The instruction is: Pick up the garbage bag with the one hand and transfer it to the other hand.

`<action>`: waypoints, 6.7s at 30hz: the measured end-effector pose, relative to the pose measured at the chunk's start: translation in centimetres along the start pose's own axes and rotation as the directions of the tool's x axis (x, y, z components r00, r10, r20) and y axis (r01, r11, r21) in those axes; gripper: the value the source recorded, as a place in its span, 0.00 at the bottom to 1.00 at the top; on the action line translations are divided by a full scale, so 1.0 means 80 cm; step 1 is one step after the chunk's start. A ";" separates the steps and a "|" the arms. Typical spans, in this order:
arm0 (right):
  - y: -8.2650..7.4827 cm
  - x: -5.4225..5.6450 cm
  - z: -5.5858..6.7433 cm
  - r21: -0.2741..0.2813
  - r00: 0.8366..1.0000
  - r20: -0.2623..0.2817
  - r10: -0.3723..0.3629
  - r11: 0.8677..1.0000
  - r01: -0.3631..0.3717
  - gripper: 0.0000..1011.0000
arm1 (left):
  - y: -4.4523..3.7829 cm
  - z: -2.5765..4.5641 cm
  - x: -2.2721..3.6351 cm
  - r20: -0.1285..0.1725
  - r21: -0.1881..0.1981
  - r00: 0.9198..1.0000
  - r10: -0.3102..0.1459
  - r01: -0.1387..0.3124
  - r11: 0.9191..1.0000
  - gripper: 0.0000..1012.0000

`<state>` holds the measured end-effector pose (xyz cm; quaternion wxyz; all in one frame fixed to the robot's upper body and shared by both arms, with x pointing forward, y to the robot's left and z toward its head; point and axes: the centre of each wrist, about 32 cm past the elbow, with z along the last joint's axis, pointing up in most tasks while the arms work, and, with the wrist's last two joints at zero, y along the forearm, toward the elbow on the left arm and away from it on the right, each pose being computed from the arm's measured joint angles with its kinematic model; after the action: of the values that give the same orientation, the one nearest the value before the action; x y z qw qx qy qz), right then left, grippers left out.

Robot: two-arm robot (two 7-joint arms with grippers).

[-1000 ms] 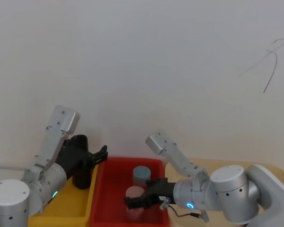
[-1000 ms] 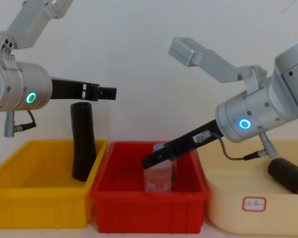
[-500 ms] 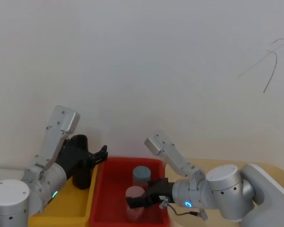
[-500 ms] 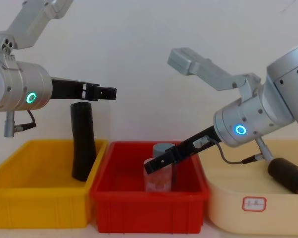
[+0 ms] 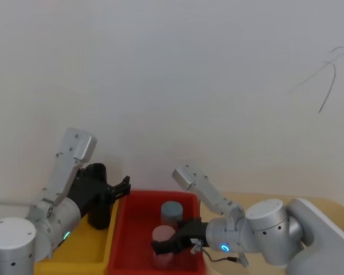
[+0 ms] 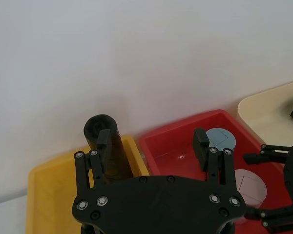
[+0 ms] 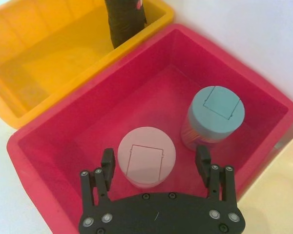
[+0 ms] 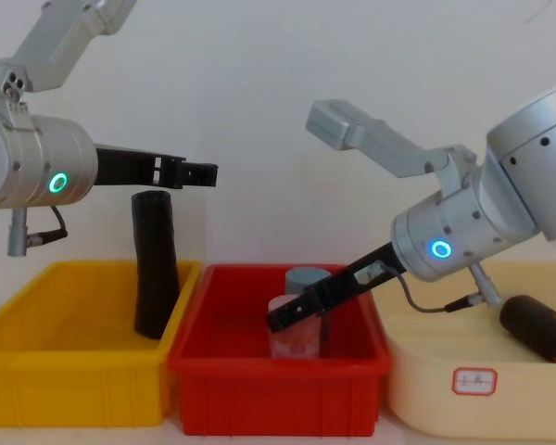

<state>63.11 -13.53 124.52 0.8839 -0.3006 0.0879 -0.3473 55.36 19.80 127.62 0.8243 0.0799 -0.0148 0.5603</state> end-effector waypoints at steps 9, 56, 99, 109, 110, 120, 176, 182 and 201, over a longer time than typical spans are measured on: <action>0.005 -0.002 0.001 -0.014 1.000 0.010 0.006 1.000 -0.006 0.99 | 0.000 0.0000 0.0000 0.000 0.000 1.000 0.000 0.000 1.000 0.99; 0.001 0.002 0.001 -0.009 1.000 -0.002 -0.007 1.000 0.007 0.66 | 0.000 0.0000 0.0000 0.000 0.000 1.000 0.000 0.000 1.000 0.99; -0.148 0.050 0.011 0.205 0.963 -0.195 -0.183 0.953 0.223 0.66 | 0.000 0.0000 0.0000 0.000 0.000 1.000 0.000 0.000 1.000 0.99; -0.161 0.059 -0.011 0.140 0.938 -0.224 -0.263 0.944 0.298 0.66 | 0.000 0.0000 0.0000 0.000 0.000 1.000 0.000 0.000 1.000 0.99; -0.160 0.061 -0.016 0.124 0.935 -0.227 -0.272 0.944 0.305 0.66 | 0.000 0.0000 0.0000 0.000 0.000 1.000 0.000 0.000 1.000 0.99; -0.150 0.064 -0.050 0.031 0.920 -0.252 -0.299 0.948 0.316 0.66 | 0.000 0.0000 0.0000 0.000 0.000 1.000 0.000 0.000 1.000 0.99; -0.157 0.026 -0.073 0.210 0.858 -0.237 -0.456 0.838 0.503 0.99 | 0.000 0.0000 0.0000 0.000 0.000 1.000 0.000 0.000 1.000 0.99; -0.150 0.007 -0.079 0.270 0.843 -0.235 -0.485 0.800 0.535 0.99 | 0.000 0.0000 0.0000 0.000 0.000 1.000 0.000 0.000 1.000 0.99; -0.138 -0.023 -0.089 0.341 0.822 -0.239 -0.516 0.748 0.569 0.99 | 0.000 0.0000 0.0000 0.000 0.000 1.000 0.000 0.000 1.000 0.99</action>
<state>52.98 -22.04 125.20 0.7788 -0.1041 -0.0186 -0.6183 55.36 19.81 127.62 0.8243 0.0799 -0.0148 0.5603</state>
